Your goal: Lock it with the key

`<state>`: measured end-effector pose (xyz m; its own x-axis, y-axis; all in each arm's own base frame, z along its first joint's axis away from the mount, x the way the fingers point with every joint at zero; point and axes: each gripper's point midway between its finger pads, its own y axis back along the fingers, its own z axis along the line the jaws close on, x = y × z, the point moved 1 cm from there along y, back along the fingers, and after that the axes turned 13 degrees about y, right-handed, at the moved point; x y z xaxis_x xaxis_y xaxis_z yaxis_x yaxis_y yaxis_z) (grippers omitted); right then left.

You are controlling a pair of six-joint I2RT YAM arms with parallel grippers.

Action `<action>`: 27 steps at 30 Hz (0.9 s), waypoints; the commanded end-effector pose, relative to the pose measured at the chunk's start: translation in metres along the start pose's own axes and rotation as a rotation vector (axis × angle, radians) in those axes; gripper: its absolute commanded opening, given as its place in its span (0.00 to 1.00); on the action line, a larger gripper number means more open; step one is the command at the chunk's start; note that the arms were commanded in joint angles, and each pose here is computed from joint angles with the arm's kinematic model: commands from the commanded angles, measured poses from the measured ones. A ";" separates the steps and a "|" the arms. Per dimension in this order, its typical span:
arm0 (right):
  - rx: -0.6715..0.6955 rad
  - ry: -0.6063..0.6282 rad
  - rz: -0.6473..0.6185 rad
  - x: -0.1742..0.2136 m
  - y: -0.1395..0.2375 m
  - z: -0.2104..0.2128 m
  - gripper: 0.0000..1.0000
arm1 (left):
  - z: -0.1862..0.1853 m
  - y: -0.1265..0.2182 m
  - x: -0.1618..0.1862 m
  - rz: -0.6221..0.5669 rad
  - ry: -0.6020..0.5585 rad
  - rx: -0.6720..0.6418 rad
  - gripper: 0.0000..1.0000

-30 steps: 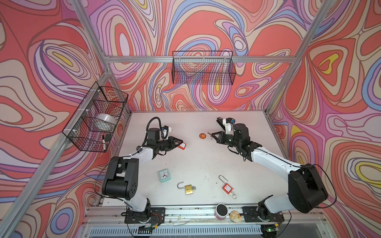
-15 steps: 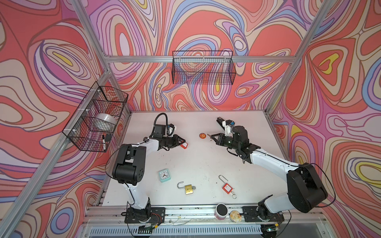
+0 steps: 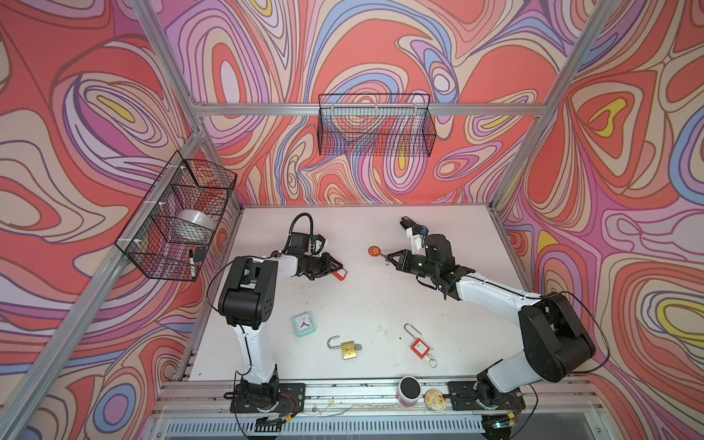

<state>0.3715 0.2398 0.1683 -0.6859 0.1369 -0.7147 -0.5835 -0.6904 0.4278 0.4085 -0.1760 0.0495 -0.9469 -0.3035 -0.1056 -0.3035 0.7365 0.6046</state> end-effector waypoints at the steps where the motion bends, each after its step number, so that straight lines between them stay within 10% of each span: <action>1: -0.010 0.009 -0.010 -0.003 0.000 0.004 0.00 | 0.002 -0.004 0.000 0.025 -0.024 -0.016 0.18; 27: -0.022 0.035 0.000 -0.010 -0.006 0.007 0.00 | 0.009 -0.011 -0.030 -0.010 0.000 -0.148 0.60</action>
<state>0.3756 0.2434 0.1708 -0.6806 0.1238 -0.7221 -0.5773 -0.6975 0.4245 0.4409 -0.1656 0.0472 -0.9362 -0.3194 -0.1469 -0.3276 0.6411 0.6941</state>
